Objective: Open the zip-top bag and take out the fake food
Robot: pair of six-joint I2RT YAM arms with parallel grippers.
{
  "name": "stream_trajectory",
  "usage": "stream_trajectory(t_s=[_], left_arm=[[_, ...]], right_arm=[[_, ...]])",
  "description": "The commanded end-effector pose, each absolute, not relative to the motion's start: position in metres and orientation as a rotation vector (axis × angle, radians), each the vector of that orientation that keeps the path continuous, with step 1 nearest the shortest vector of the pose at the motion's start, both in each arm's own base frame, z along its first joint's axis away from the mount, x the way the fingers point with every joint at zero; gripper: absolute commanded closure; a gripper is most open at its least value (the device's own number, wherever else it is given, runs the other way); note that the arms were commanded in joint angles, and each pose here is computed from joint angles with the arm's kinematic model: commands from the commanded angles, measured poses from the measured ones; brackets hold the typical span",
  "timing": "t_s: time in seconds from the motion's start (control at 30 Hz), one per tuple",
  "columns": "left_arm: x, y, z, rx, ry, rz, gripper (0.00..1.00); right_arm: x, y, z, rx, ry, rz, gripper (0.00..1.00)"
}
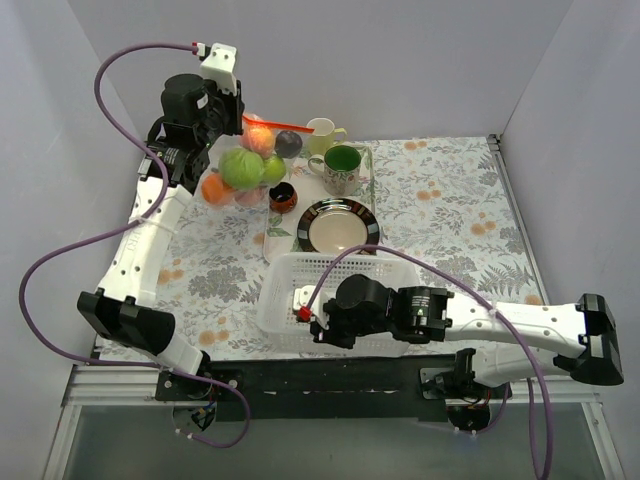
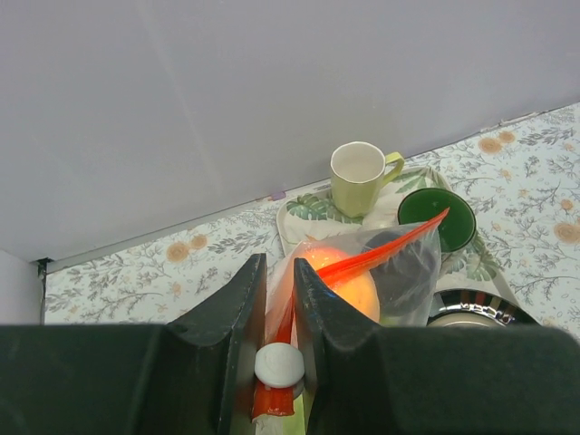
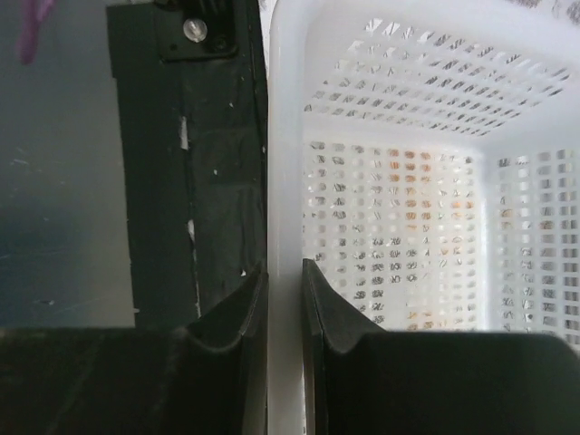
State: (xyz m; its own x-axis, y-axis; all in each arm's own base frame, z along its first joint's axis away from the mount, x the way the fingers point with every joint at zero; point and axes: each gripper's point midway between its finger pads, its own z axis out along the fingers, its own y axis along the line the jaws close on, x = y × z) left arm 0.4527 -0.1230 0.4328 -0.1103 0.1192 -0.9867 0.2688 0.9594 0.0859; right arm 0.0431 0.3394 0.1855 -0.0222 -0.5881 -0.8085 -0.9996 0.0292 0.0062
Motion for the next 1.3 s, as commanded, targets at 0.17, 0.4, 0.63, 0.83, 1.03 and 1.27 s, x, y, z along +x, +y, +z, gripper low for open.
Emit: stream_trajectory(t_s=[0.17,0.4,0.63,0.83,1.03,1.27], left_arm=[[0.419,-0.107,0.479,0.285,1.585,-0.079,1.0],[0.361,-0.099,0.423,0.389,1.767,-0.096,1.0],[0.287,-0.097,0.396,0.535,1.828,-0.168,1.0],[0.251,-0.098,0.379,0.56,1.878,-0.247,1.0],[0.226,-0.104,0.37,0.628,1.901,-0.319,1.0],[0.212,-0.112,0.361,0.704,1.933,-0.381,1.0]], right_arm=[[0.051,0.333,0.142,-1.629,1.8,0.733,0.76],[0.06,0.336,0.184,-1.503,1.77,0.75,0.16],[0.105,0.376,0.284,-1.376,1.517,0.688,0.02],[0.165,0.411,0.379,-1.275,1.189,0.702,0.02],[0.197,0.439,0.403,-1.314,0.997,0.874,0.08],[0.215,0.456,0.38,-1.357,0.956,1.094,0.14]])
